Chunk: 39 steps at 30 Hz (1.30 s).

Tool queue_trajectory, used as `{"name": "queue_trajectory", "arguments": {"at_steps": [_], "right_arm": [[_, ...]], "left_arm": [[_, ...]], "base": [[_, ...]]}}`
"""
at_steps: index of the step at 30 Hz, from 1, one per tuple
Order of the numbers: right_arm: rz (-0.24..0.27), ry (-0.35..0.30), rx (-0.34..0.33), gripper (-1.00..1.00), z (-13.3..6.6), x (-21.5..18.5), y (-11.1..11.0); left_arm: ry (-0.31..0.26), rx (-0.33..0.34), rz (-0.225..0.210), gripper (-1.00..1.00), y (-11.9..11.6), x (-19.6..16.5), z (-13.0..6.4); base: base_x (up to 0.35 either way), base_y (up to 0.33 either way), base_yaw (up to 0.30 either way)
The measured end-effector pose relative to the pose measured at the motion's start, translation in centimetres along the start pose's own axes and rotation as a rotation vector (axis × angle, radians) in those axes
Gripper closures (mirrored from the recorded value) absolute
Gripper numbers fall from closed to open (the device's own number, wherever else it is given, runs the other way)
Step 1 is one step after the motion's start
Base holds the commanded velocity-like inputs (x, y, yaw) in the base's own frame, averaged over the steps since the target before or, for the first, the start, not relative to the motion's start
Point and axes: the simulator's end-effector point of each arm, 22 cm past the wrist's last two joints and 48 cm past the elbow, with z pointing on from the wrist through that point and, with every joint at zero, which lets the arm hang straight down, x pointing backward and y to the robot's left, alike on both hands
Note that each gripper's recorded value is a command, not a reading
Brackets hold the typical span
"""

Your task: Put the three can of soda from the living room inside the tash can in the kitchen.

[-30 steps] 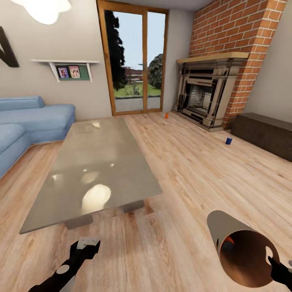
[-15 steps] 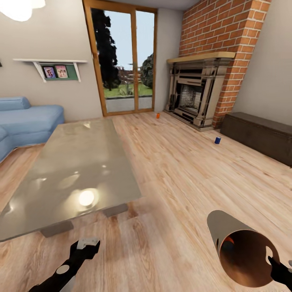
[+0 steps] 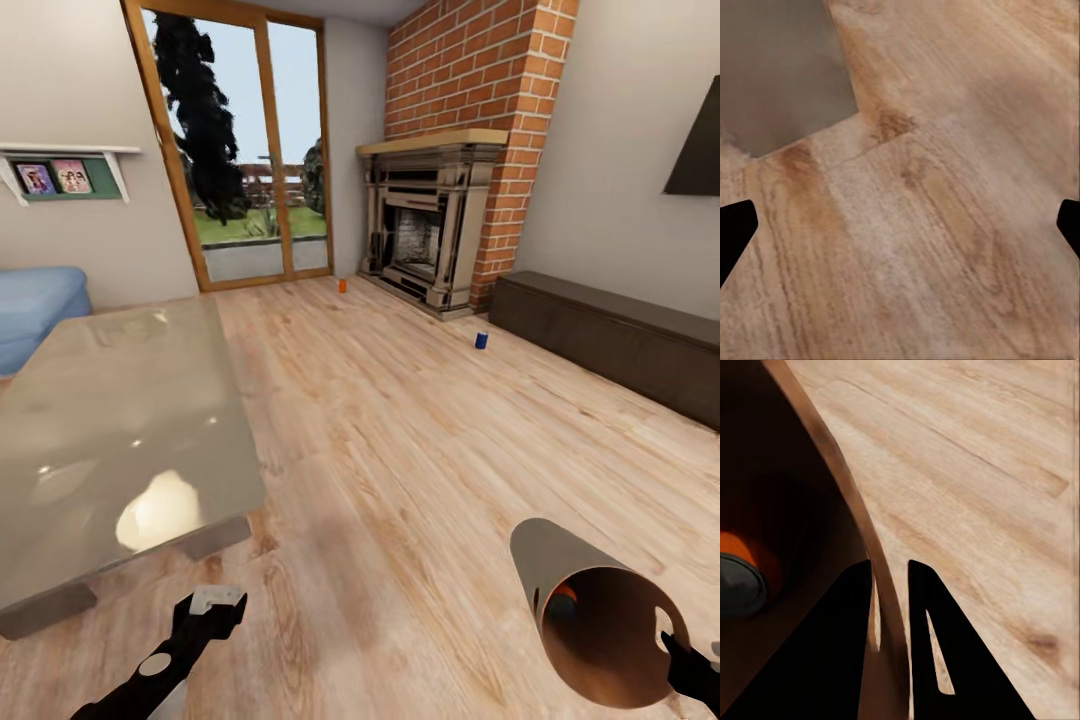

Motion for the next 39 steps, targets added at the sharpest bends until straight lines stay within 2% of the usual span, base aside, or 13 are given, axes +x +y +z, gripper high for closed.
{"name": "queue_trajectory", "arguments": {"at_steps": [19,39], "right_arm": [[-0.002,0.009,0.002,1.00,0.1,0.4,-0.1],[-0.006,0.024,0.002,1.00,0.2,1.0,0.0]], "left_arm": [[0.026,0.000,-0.002,-1.00,-0.4,1.4,0.1],[0.044,0.001,0.001,-1.00,-0.4,2.3,0.3]], "base": [[0.119,-0.308,-0.016],[0.139,-0.304,-0.069]]}}
